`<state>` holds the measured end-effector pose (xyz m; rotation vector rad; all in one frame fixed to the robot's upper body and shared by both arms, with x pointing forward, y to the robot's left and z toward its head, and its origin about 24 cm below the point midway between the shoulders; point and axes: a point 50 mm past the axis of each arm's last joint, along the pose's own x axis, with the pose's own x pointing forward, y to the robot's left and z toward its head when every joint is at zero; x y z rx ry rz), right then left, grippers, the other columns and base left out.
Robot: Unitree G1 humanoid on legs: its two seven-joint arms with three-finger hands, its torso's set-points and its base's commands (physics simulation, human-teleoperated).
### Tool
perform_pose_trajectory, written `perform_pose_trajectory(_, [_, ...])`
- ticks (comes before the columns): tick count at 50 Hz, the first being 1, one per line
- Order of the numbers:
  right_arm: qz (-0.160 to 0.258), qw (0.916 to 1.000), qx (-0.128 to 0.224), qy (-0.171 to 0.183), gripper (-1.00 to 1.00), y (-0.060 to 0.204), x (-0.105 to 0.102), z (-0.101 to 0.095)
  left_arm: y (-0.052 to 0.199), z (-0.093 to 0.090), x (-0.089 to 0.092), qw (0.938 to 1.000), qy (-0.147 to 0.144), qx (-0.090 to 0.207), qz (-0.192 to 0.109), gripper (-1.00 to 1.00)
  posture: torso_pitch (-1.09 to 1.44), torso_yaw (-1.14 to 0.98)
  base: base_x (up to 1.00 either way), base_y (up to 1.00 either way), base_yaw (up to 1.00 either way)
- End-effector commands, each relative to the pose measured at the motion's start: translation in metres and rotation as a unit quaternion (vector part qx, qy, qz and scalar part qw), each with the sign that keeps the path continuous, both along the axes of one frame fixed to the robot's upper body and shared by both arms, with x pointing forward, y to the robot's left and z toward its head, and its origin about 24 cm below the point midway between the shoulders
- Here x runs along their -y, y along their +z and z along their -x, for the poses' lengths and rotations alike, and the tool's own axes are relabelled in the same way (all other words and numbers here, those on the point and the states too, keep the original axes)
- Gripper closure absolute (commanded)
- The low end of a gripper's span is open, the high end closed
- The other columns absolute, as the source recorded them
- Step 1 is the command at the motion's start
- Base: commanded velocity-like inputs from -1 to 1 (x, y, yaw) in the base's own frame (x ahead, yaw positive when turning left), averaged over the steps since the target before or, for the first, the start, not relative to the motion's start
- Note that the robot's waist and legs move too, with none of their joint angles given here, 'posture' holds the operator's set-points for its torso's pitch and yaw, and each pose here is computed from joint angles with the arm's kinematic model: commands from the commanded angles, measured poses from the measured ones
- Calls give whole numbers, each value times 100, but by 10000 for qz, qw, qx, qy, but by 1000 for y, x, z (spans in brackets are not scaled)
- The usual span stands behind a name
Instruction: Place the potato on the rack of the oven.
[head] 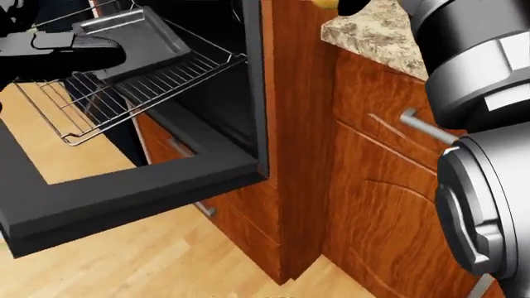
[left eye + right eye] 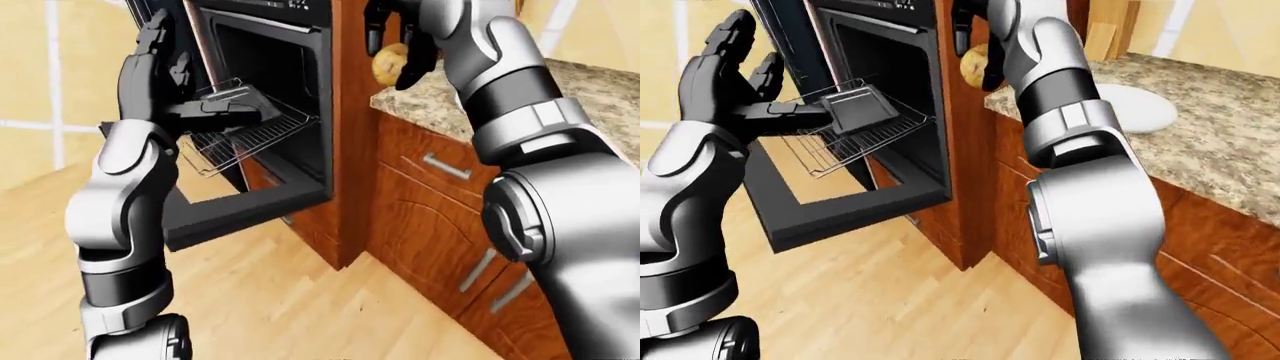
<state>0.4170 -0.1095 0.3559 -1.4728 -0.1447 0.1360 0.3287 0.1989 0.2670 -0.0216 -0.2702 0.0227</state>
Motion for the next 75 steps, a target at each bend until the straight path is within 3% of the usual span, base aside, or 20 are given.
perform_pose_trajectory(1, [-32,9991,421,67,100,23,-3,7,18,6,-2,9992,36,394,-43,-100,0,0,-19,0,100])
perform_pose_trajectory(34, [-39,9992,378,96,100,15,-3,5,17,5,-4,9992,58,389,-36,-100,0,0,-18,0,97])
perform_pose_trajectory(75, [-192,9986,497,-19,100,22,3,6,16,6,-3,9994,32,356,-24,-100,0,0,0,0,0])
